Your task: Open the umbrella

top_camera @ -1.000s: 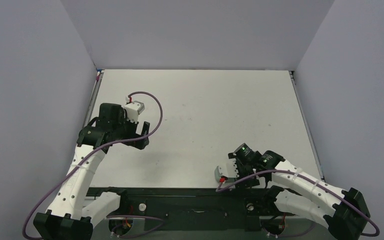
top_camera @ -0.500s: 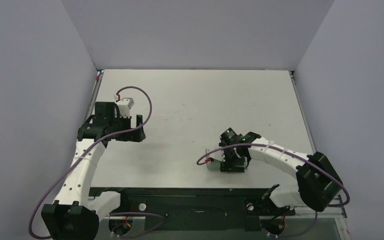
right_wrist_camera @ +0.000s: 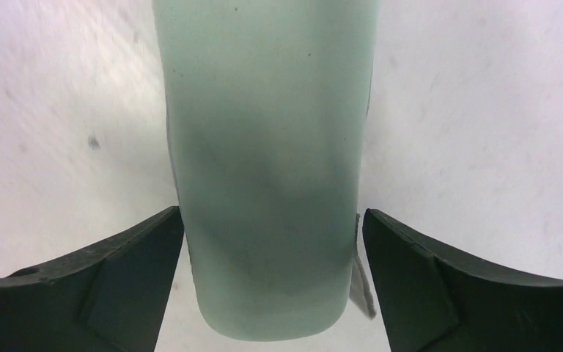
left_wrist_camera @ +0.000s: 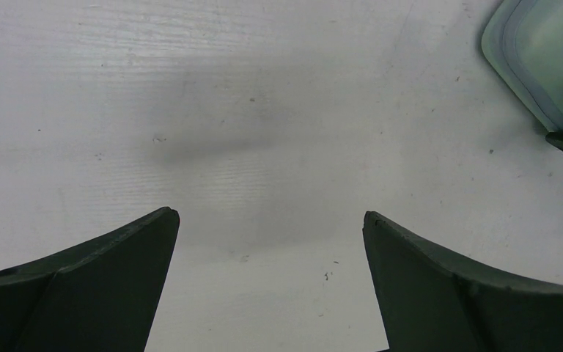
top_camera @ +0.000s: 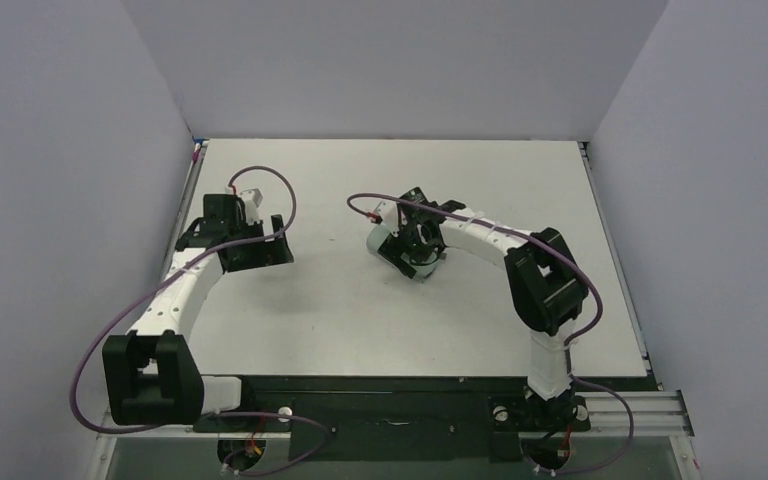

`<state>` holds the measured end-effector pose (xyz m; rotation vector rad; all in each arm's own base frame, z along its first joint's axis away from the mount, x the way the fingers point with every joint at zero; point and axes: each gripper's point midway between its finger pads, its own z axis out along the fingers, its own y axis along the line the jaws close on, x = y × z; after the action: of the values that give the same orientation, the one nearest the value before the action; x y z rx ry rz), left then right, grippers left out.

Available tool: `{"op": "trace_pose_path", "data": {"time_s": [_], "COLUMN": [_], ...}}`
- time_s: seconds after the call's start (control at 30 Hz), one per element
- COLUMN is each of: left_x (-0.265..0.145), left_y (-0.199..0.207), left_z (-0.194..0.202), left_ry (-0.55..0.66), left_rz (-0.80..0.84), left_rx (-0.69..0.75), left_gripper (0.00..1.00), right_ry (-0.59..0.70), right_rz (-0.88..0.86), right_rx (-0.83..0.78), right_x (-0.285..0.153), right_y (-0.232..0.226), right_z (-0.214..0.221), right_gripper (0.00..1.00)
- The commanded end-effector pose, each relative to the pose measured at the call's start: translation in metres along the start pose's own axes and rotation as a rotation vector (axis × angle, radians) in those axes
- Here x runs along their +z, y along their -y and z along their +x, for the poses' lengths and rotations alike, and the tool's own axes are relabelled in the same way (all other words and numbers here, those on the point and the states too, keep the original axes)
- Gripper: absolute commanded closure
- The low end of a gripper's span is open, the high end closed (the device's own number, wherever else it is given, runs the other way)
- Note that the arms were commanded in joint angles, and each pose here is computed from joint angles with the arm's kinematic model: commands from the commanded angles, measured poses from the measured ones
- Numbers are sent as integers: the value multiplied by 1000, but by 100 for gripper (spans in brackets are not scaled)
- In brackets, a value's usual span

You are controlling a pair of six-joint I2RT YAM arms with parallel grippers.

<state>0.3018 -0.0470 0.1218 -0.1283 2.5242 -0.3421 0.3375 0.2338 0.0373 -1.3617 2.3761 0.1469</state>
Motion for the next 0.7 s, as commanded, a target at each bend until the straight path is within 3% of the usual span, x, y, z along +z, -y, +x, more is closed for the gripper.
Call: {"op": "trace_pose_path", "data": {"time_s": [0.0, 0.13, 0.3, 0.43, 0.53, 0.67], "left_x": [19, 40, 56, 57, 37, 31], "left_y": [4, 20, 65, 95, 122, 142], "left_z": [-24, -21, -13, -2, -14, 15], "left_ry": [72, 36, 29, 125, 320, 385], "left_rz": [36, 114, 217, 342, 510, 602], "left_rx": [-34, -41, 107, 199, 280, 415], "left_gripper": [3, 3, 1, 0, 3, 1], "right_ry": [138, 204, 264, 257, 248, 240], "right_rz": [-20, -149, -213, -213, -247, -326], "right_rx": [96, 91, 226, 354, 448, 561], "right_x": [-6, -34, -66, -60, -49, -25], "right_y": [-3, -25, -19, -3, 4, 5], "right_z": [-54, -59, -59, -59, -61, -60], "right_gripper": [10, 8, 8, 8, 8, 14]}}
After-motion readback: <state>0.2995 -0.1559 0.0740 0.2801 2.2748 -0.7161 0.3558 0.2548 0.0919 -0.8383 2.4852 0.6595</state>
